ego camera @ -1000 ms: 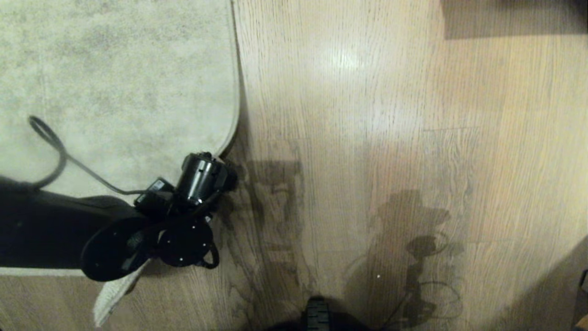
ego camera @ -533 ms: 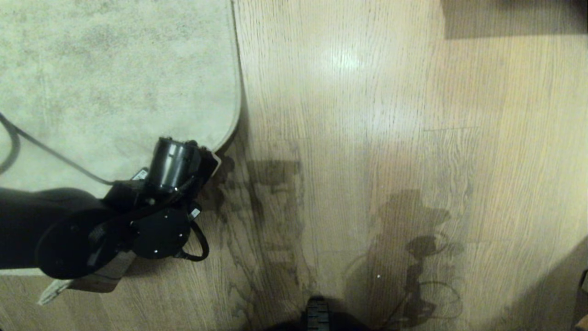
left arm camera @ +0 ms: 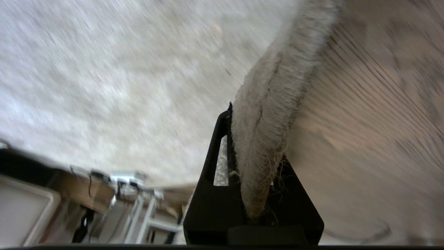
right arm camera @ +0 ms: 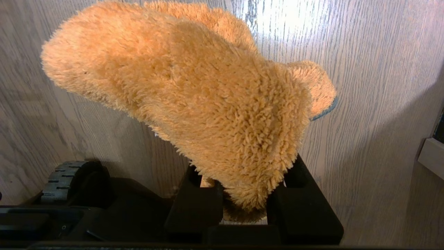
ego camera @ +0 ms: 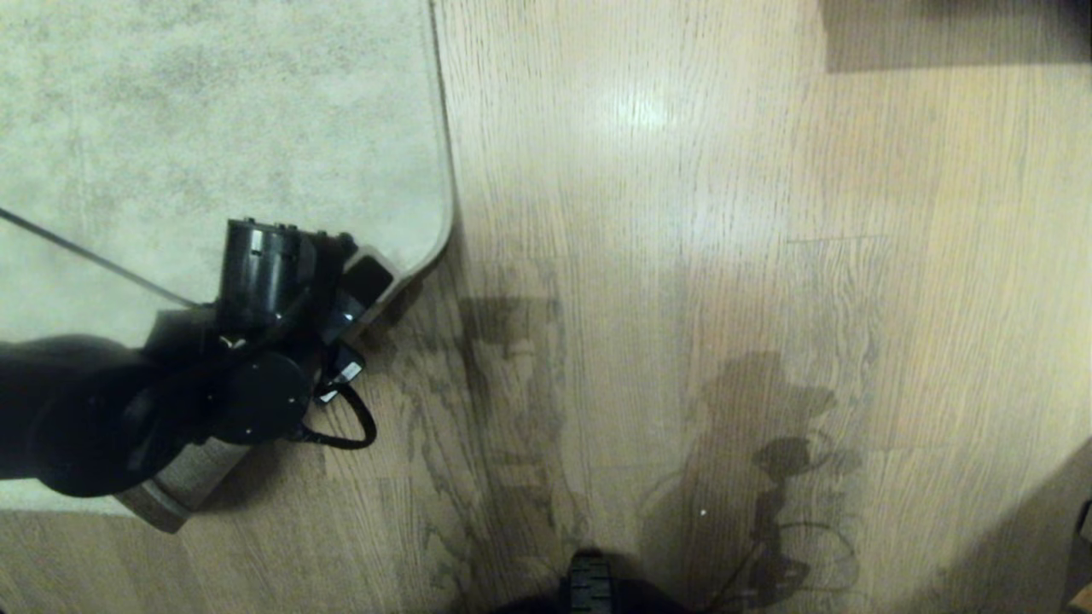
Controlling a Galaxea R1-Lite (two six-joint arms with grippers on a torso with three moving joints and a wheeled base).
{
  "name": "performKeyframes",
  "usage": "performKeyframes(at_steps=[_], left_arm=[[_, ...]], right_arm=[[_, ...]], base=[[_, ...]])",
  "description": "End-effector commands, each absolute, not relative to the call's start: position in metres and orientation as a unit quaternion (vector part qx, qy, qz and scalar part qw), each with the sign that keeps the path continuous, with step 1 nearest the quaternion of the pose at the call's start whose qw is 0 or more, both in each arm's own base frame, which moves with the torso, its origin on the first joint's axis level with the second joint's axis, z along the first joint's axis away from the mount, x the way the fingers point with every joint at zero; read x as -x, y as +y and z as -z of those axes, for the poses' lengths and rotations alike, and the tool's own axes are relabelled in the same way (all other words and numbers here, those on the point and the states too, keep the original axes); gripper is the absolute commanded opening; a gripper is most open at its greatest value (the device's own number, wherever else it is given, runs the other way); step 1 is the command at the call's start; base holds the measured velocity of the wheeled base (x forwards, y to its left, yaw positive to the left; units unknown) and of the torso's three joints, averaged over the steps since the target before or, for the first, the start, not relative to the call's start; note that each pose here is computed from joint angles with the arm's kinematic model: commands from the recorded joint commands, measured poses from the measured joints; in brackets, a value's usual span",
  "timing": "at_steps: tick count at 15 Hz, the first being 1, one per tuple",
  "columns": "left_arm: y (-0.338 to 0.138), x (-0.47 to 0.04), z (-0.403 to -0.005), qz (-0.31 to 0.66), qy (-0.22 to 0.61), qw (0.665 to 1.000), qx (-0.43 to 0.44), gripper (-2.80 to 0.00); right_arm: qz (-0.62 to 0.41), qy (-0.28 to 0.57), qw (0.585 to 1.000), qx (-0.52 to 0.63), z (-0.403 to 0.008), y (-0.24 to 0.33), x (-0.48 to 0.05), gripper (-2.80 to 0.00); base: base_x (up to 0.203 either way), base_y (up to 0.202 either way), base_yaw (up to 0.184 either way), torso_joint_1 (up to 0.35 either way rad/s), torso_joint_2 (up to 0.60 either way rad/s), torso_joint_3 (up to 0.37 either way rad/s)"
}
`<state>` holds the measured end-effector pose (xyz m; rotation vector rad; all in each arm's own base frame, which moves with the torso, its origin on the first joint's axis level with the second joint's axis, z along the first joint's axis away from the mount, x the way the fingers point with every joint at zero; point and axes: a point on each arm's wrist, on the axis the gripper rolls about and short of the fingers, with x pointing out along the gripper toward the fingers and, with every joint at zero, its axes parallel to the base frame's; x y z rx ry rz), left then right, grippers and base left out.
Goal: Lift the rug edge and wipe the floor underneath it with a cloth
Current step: Lift up the carpet
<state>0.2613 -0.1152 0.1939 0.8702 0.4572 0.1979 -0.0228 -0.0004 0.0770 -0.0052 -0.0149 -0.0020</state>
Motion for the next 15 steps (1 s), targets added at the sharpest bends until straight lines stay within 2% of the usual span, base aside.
performKeyframes(at_steps=[1,15], left_arm=[[-0.103,-0.268,-0.199,-0.107,0.207,0.878,-0.419,-2.80],[-0.087,-0.262,-0.216,-0.120,0.184,0.894,-0.389,-2.80]], right_arm=[[0.001,-0.007,1.000,0.003,-0.077,0.000,0.023,-2.80],[0.001,-0.007,1.000,0.003,-0.077,0.000,0.023,-2.80]], base=[[0.000,0.000,0.000,0.000,0.00,0.000],[0.000,0.000,0.000,0.000,0.00,0.000]])
